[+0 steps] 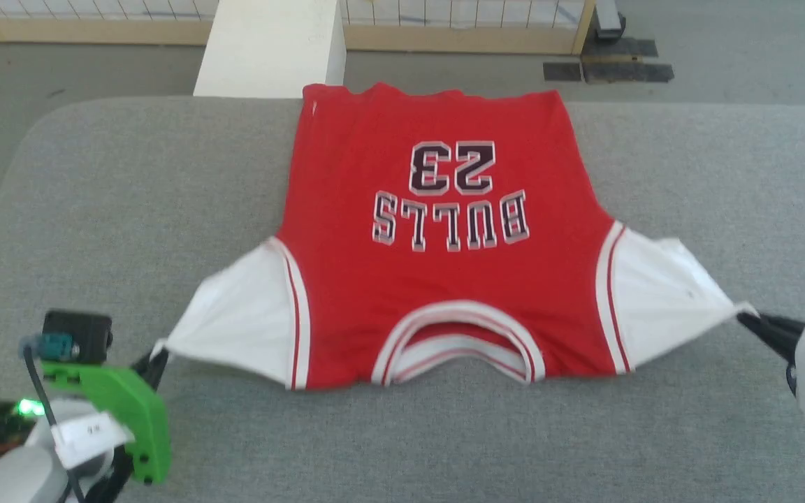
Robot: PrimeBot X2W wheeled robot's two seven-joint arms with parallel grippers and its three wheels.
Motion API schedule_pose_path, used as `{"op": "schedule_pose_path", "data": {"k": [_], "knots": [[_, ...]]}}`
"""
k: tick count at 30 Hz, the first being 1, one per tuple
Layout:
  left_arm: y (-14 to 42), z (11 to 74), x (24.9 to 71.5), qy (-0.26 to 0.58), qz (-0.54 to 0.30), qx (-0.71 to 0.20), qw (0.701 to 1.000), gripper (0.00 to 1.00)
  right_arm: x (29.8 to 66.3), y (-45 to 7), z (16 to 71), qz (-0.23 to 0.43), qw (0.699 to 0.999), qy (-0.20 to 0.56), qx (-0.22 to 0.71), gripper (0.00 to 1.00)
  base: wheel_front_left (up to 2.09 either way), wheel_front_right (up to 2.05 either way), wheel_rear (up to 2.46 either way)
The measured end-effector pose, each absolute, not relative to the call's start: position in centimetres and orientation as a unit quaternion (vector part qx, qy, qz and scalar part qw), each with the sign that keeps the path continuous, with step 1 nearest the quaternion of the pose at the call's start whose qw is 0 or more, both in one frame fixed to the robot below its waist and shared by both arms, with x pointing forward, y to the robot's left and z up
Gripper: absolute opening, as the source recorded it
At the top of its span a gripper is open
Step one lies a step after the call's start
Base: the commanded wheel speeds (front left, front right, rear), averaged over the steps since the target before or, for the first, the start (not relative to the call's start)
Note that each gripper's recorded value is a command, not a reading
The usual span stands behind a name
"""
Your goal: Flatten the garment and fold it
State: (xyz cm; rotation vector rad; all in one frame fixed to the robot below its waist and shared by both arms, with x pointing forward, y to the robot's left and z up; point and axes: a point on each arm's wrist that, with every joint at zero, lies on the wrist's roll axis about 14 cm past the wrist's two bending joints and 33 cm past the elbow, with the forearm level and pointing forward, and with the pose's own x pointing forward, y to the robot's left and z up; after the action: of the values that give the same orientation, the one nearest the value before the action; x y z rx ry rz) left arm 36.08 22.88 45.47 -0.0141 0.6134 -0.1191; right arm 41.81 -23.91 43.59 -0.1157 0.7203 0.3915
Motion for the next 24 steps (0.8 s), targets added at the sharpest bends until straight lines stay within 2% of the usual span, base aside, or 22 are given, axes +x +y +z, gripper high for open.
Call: {"op": "schedule_pose_path", "data": {"k": [6, 14, 17, 22, 23, 24], "knots": [[22.5, 43.9, 31.7, 0.353, -0.066, -0.019, 0.933, 0.0, 37.3, -24.9, 42.2, 0.188, 0.882, 0.429, -0.043, 0.0, 0.0, 0.0, 0.0], [21.5, 41.5, 27.3, 0.428, -0.081, -0.031, 0.9, 0.0, 30.9, -26.7, 39.9, 0.18, 0.813, 0.553, -0.028, 0.0, 0.0, 0.0, 0.0], [21.4, 40.8, 26.8, 0.44, -0.083, -0.03, 0.894, 0.0, 29.9, -27.0, 39.5, 0.176, 0.801, 0.572, -0.023, 0.0, 0.0, 0.0, 0.0], [20.6, 40.6, 27.1, 0.438, -0.09, -0.041, 0.894, 0.0, 30.7, -27.4, 39.8, 0.168, 0.805, 0.568, -0.03, 0.0, 0.0, 0.0, 0.0], [20.4, 40.7, 27.4, 0.434, -0.094, -0.042, 0.895, 0.0, 31.1, -27.2, 40.0, 0.169, 0.809, 0.562, -0.033, 1.0, 0.0, 0.0, 0.0], [20.2, 40.9, 27.8, 0.43, -0.097, -0.042, 0.897, 0.0, 31.7, -27.1, 40.2, 0.171, 0.813, 0.556, -0.035, 1.0, 0.0, 0.0, 0.0]]}}
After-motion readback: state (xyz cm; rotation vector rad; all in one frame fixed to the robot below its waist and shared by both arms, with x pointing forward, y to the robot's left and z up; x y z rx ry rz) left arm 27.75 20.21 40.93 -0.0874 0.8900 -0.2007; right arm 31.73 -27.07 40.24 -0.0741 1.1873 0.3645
